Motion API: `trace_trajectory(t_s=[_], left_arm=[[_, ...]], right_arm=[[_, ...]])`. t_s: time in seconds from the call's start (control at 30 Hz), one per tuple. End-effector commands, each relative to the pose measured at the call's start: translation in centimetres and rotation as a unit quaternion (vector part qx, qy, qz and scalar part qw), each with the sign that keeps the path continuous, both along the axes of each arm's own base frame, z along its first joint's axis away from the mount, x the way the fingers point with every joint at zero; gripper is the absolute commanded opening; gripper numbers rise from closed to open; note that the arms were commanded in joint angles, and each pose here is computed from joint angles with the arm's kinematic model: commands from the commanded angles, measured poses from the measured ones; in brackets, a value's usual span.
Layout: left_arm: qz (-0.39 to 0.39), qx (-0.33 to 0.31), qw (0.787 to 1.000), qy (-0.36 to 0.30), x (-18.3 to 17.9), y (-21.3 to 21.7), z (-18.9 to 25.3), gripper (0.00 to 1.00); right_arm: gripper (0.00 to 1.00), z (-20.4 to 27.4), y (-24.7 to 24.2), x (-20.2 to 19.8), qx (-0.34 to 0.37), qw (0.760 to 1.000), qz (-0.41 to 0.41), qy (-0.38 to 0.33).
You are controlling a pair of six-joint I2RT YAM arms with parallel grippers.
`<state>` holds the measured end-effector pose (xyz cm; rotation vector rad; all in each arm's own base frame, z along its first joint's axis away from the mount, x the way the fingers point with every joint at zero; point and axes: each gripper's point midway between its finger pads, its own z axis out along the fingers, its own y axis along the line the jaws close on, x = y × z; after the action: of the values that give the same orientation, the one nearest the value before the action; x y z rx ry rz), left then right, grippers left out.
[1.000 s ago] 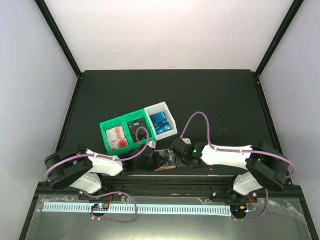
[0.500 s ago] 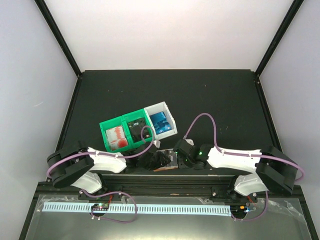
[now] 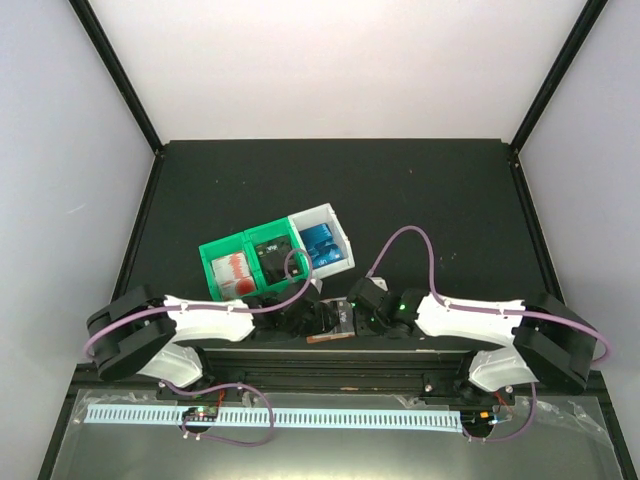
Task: Put the credit cards into the card holder
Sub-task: Insert the credit card into the card holder.
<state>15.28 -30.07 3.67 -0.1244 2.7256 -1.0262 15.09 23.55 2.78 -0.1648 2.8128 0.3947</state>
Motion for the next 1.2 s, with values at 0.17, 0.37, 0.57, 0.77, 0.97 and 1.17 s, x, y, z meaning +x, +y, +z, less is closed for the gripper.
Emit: trace_trajectory(t_s=[0.17,0.37,0.57,0.77,0.97,1.17], left_arm=[[-0.050,0.018,0.999,-0.005,0.3,-2.3,-0.2,0.14],[-0.102,0.001,0.995,-0.014,0.1,-4.4,0.2,0.13],[-0.099,0.043,0.993,-0.052,1.1,-3.2,1.4,0.23],[-0.149,0.114,0.968,-0.169,3.4,-1.6,6.4,0.48],[-0.250,0.187,0.898,-0.311,7.1,-1.5,13.1,0.92],[-0.286,0.256,0.877,-0.289,12.2,0.7,13.5,0.99]], right_arm=[[0.50,-1.2,0.4,-0.4,0.015,1.000,0.010,0.016],[0.50,-0.8,0.8,-0.4,0.040,0.999,0.014,0.015],[0.50,0.5,-1.3,0.7,0.021,0.999,-0.025,-0.020],[0.51,4.7,-2.7,2.0,0.050,0.994,-0.052,-0.088],[0.53,6.8,-3.8,3.0,0.072,0.988,-0.062,-0.120],[0.54,6.5,-4.5,3.4,0.067,0.988,-0.064,-0.122]])
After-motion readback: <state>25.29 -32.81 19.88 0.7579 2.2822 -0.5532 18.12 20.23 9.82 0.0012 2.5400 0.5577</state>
